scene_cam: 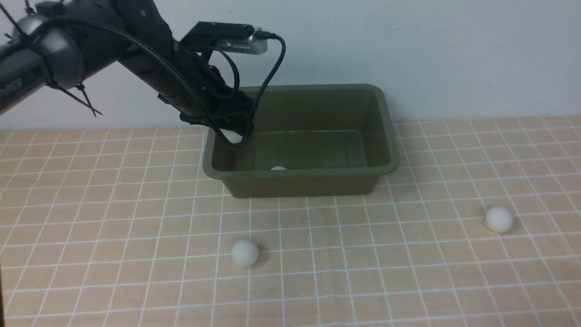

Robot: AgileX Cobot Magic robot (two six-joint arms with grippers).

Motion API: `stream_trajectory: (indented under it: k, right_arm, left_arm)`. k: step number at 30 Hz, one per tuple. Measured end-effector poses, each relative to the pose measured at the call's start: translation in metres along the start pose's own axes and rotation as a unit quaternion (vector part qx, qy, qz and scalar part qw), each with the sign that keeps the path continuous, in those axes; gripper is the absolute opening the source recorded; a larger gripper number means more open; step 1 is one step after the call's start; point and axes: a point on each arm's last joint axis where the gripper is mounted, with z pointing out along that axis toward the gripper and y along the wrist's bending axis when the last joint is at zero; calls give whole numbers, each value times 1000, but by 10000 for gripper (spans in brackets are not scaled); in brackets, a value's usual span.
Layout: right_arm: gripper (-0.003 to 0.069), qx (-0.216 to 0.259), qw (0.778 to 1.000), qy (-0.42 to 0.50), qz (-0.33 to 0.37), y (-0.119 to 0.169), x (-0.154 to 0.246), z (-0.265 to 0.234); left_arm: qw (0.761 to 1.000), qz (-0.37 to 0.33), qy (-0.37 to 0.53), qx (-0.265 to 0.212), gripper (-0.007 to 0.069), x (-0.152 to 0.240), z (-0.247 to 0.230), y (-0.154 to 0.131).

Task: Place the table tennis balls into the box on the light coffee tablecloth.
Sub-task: 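Drop the ball into the bin, then reach for and grasp a ping pong ball on the table beside the basket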

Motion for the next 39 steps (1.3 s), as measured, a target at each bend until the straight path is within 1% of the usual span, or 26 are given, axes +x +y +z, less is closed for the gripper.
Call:
stream_trajectory:
  k: [6,12,15,20,24,30,33,34,36,37,39]
  right_arm:
    - [-19,0,1000,0,0,0,0,0]
    - [-19,0,1000,0,0,0,0,0]
    - [-19,0,1000,0,0,0,0,0]
    - [-19,0,1000,0,0,0,0,0]
    - [-19,0,1000,0,0,0,0,0]
    - [-19,0,1000,0,0,0,0,0]
    - [-19,0,1000,0,0,0,0,0]
    - [-19,0,1000,0,0,0,0,0]
    - [-19,0,1000,0,0,0,0,0]
    - [-19,0,1000,0,0,0,0,0]
    - [-19,0,1000,0,0,0,0,0]
  left_arm:
    - [999,-6,30,9,318,5,43,12]
    - [999,-4,23,24,320,3,54,13]
    - [999,7,20,29,350,2,54,12]
    - [999,10,17,33,435,2,54,11]
    - [999,11,17,34,456,1,54,11]
    - [996,33,45,63,457,-11,31,0]
    - [994,45,59,77,457,-23,-2,-10]
    - [994,47,57,77,457,-26,-10,-12]
    - [996,46,43,58,458,-34,-28,-15]
    - [996,46,42,56,458,-34,-30,-15]
    - [998,31,42,28,459,-35,-42,-14]
